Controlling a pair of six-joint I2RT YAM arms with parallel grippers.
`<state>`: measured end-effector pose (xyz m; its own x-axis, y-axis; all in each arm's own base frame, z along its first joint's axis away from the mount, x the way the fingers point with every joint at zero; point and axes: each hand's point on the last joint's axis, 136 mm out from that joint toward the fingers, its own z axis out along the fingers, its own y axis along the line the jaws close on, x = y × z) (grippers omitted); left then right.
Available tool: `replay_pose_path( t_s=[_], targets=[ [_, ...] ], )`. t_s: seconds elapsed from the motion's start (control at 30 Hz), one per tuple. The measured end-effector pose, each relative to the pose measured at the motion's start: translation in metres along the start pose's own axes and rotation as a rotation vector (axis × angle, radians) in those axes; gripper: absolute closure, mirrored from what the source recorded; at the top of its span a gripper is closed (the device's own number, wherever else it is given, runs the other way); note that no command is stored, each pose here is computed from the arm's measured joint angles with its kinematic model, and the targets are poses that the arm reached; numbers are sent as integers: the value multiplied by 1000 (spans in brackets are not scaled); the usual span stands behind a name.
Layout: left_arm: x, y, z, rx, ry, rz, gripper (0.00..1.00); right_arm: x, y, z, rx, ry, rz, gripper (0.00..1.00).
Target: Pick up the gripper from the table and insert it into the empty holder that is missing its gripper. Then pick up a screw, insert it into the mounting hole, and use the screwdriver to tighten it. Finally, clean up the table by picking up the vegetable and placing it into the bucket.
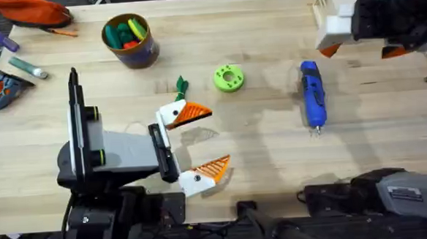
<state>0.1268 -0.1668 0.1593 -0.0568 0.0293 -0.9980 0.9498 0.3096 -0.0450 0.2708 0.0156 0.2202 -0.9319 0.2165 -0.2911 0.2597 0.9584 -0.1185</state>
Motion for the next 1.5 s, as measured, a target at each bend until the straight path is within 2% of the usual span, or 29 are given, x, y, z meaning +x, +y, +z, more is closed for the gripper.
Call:
replay_pose_path(
  t_s=[0.23,0.37,0.43,0.5,0.6,0.67,1.13,1.27,1.5],
  targets=[
    [0,0,0,0,0,0,14,0,0,0,0,0,0,52],
    [0,0,0,0,0,1,133,0,0,0,0,0,0,49],
    [0,0,0,0,0,0,280,0,0,0,0,0,0,49],
    [0,0,0,0,0,0,533,0,0,0,0,0,0,50],
    [0,0,0,0,0,1,839,0,0,0,0,0,0,49],
    [0,0,0,0,0,1,965,0,0,0,0,0,0,50],
    [0,0,0,0,0,1,988,0,1,0,-4,2,0,49],
    [0,0,0,0,0,1,988,-2,10,1,-51,-3,12,50],
    [0,0,0,0,0,1,988,-1,22,26,-85,2,25,49]
  ],
)
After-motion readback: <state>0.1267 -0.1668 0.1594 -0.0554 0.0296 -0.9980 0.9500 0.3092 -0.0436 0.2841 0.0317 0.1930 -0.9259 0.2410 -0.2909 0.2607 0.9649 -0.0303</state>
